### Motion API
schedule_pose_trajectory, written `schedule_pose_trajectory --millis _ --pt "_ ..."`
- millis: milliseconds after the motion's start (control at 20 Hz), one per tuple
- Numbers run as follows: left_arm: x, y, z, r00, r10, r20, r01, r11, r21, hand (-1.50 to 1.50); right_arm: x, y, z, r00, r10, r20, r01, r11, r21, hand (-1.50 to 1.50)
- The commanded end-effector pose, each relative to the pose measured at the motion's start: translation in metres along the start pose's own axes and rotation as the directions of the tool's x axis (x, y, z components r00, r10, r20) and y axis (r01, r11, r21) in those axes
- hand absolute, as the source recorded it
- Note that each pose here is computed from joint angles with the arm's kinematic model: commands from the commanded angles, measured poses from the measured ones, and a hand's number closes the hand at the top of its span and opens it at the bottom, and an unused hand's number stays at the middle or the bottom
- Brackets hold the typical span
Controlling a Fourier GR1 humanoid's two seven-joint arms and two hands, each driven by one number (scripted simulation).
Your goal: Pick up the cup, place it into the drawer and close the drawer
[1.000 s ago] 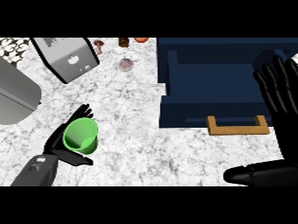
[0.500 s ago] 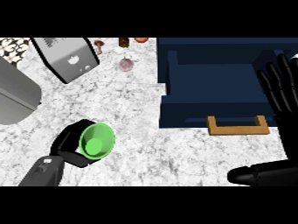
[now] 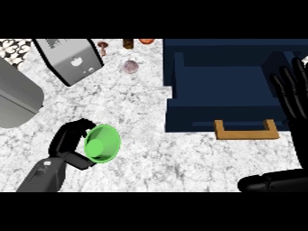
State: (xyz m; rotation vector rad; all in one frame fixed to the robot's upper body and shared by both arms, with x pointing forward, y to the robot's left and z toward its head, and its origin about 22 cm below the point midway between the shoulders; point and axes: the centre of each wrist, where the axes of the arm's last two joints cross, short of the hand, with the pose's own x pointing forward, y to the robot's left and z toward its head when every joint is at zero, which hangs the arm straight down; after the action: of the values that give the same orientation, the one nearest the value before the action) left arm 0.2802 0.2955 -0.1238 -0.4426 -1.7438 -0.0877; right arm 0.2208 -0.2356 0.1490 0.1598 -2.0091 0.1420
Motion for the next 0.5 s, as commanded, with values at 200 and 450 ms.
schedule_pose_trajectory --millis 200,450 --pt "-0.006 -0.006 0.009 0.957 -0.122 0.262 0.009 0.918 0.397 1.5 -0.008 -0.009 0.0 1.0 -0.001 -0.007 0.001 1.0 -0.028 -1.5" --pt "0.013 -0.019 -0.001 0.941 -0.041 0.336 -0.054 0.962 0.269 1.5 -0.002 -0.012 0.002 1.0 0.007 -0.017 -0.008 1.0 -0.023 -1.5"
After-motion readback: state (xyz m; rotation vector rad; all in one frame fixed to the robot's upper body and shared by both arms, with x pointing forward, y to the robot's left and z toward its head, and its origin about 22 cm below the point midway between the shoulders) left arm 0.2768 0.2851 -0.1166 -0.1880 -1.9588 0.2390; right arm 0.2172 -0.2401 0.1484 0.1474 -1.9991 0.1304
